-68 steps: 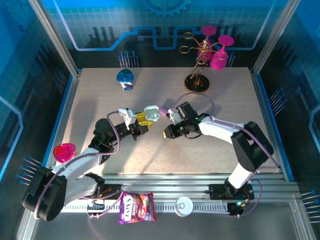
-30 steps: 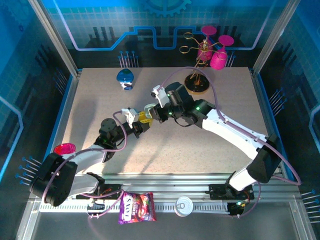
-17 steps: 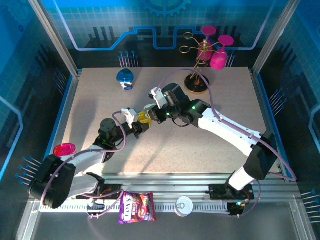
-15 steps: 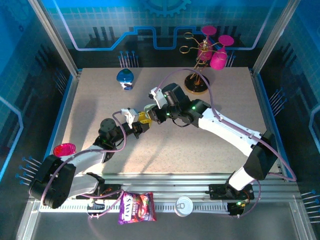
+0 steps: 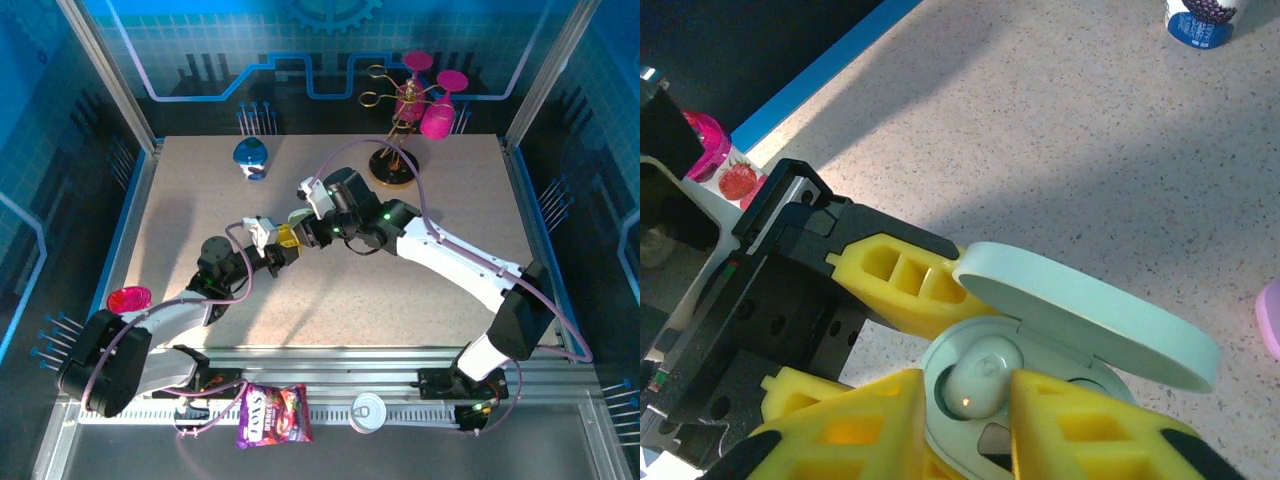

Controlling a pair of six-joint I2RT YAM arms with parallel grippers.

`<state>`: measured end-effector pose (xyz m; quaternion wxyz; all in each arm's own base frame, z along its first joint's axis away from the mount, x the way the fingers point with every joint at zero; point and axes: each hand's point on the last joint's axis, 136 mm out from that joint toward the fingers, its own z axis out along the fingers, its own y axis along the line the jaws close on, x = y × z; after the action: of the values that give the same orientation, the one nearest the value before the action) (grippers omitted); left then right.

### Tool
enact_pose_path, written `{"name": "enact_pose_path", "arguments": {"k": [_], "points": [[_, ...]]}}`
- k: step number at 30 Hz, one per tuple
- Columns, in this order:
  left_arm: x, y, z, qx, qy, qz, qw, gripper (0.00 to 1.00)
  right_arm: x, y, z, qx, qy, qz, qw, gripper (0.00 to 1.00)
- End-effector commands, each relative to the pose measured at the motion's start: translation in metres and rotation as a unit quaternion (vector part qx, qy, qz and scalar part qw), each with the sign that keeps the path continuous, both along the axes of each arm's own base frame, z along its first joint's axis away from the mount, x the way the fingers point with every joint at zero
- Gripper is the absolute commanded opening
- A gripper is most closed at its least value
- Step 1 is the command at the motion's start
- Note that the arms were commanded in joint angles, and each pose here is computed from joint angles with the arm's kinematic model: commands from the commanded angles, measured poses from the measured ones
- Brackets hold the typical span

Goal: Insert wireless bluetooth earbuds into charging case

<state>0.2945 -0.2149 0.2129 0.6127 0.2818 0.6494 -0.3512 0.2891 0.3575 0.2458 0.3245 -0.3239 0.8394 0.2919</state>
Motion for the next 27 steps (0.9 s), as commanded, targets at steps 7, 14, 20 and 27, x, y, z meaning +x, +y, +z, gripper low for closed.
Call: {"name": "enact_pose_path", "arguments": {"k": [7, 14, 20, 27], "points": [[-0.002, -0.002, 0.016, 0.0, -0.032, -0.006, 0.999, 0.27, -0.015, -0.009, 0.029, 0.026, -0.03, 0.004, 0.999, 0.32], [-0.016, -0.01, 0.01, 0.029, -0.068, -0.052, 0.996, 0.27, -0.005, -0.03, 0.051, 0.078, -0.039, -0.043, 0.995, 0.55], [-0.04, -0.02, 0.002, 0.054, -0.098, -0.117, 0.987, 0.24, 0.019, -0.047, 0.041, 0.062, -0.001, -0.085, 0.994, 0.77], [-0.039, -0.019, 0.009, 0.048, -0.105, -0.109, 0.987, 0.26, 0.022, -0.043, 0.022, 0.045, 0.028, -0.078, 0.996, 0.78]]}}
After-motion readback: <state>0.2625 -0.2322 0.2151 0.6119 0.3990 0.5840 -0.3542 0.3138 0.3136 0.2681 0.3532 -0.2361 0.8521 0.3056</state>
